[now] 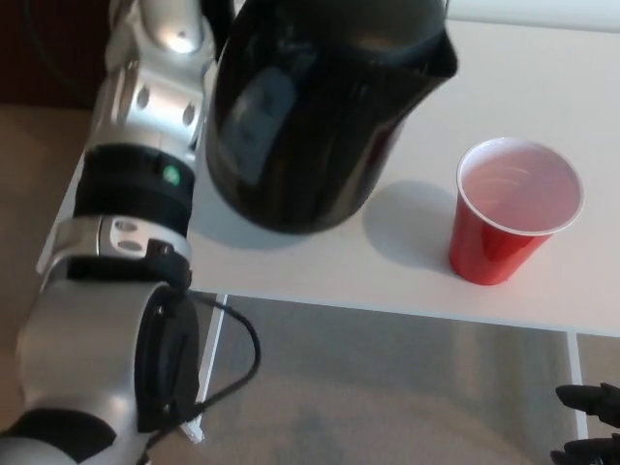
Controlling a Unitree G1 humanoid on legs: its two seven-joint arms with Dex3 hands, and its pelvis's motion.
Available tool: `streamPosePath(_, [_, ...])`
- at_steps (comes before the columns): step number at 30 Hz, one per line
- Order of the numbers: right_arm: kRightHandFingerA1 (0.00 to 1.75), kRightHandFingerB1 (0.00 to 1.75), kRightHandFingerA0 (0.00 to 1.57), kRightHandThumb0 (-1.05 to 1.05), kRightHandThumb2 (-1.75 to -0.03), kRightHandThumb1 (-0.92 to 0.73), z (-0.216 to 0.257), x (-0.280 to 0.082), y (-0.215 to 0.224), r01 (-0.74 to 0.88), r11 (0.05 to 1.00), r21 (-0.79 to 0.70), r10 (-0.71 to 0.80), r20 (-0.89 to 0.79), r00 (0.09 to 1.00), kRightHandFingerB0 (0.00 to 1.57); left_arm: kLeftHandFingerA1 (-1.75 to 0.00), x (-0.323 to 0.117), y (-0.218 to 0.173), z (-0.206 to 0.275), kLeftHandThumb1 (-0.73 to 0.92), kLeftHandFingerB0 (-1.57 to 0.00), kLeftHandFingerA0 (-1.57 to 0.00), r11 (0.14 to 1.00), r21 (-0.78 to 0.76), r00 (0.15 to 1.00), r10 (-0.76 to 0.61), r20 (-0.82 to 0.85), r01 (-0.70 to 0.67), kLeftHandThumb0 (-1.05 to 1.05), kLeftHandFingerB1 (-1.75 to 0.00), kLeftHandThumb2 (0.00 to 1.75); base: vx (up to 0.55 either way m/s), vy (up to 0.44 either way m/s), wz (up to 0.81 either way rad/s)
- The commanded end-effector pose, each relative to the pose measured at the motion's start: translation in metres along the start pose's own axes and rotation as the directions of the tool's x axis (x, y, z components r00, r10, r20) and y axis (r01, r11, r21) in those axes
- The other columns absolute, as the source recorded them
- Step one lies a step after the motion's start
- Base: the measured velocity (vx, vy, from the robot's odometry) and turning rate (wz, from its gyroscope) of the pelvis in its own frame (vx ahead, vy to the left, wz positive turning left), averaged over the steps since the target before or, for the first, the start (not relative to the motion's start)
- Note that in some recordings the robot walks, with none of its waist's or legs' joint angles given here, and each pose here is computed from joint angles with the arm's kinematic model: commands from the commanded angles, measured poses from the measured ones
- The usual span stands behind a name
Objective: The robot walk towards a table in front and uses its left hand to pick up the pot from the base and pour water to the cup on the right hand side
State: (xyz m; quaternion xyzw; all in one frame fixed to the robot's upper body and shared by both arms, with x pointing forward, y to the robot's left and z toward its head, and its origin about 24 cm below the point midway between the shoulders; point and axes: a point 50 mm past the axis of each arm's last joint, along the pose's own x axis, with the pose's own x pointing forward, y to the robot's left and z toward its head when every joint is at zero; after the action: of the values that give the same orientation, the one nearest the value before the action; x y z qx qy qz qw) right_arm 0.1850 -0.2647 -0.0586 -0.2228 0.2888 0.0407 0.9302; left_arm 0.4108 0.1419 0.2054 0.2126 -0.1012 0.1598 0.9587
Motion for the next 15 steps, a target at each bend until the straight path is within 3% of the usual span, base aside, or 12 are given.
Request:
streamPosePath(1, [0.48, 0.39, 0.54, -0.29, -0.56, -0.54, -0.015, -0.007, -0.002, 0.006, 0.999, 0.031, -0.004, -0.052, 0.999, 0.38, -1.69, -0.018, 0.003, -0.063, 0.72, -0.65, -0.68, 0.841, -0.534, 0.920, -0.138, -0.366, -0.086, -0.08, -1.30, 0.77, 0.00, 0.000, 0.00])
streamPosePath(5, [0.49, 0.39, 0.55, -0.31, -0.56, -0.54, -0.013, -0.006, -0.003, 0.005, 1.000, 0.021, -0.004, -0.043, 0.999, 0.38, -1.67, -0.025, -0.007, -0.076, 0.75, -0.67, -0.64, 0.837, -0.537, 0.894, -0.153, -0.422, -0.110, -0.11, -1.20, 0.70, 0.00, 0.000, 0.00])
streamPosePath(6, [0.48, 0.39, 0.54, -0.31, -0.56, -0.54, -0.013, -0.006, -0.003, 0.006, 1.000, 0.017, -0.005, -0.046, 0.999, 0.38, -1.65, -0.026, -0.008, -0.079, 0.79, -0.66, -0.75, 0.838, -0.536, 0.891, -0.160, -0.425, -0.105, -0.09, -1.30, 0.64, 0.00, 0.000, 0.00])
streamPosePath(9, [0.48, 0.39, 0.55, -0.30, -0.56, -0.54, -0.013, -0.005, -0.003, 0.006, 1.000, 0.022, -0.005, -0.052, 0.999, 0.37, -1.70, -0.032, -0.014, -0.088, 0.75, -0.63, -0.64, 0.835, -0.542, 0.884, -0.181, -0.430, -0.093, -0.10, -1.34, 0.68, 0.00, 0.000, 0.00])
streamPosePath(10, [0.48, 0.39, 0.55, -0.30, -0.56, -0.54, -0.017, -0.008, 0.000, 0.002, 1.000, 0.028, 0.000, -0.060, 0.998, 0.37, -1.74, -0.040, -0.019, -0.099, 0.64, -0.52, -0.80, 0.813, -0.577, 0.879, -0.211, -0.428, -0.085, 0.01, -1.50, 0.68, 0.00, 0.000, 0.00])
streamPosePath(12, [0.48, 0.39, 0.54, -0.30, -0.56, -0.55, -0.017, -0.008, 0.001, -0.001, 0.999, 0.043, 0.003, -0.056, 0.998, 0.36, -1.69, -0.043, -0.023, -0.103, 0.68, -0.57, -0.75, 0.806, -0.584, 0.871, -0.215, -0.442, -0.098, -0.06, -1.43, 0.57, 0.00, 0.000, 0.00])
streamPosePath(15, [0.48, 0.39, 0.55, -0.30, -0.56, -0.54, -0.016, -0.007, 0.001, -0.003, 0.999, 0.038, 0.005, -0.056, 0.998, 0.37, -1.68, -0.045, -0.027, -0.105, 0.69, -0.60, -0.71, 0.784, -0.611, 0.867, -0.225, -0.444, -0.109, -0.06, -1.39, 0.56, 0.00, 0.000, 0.00])
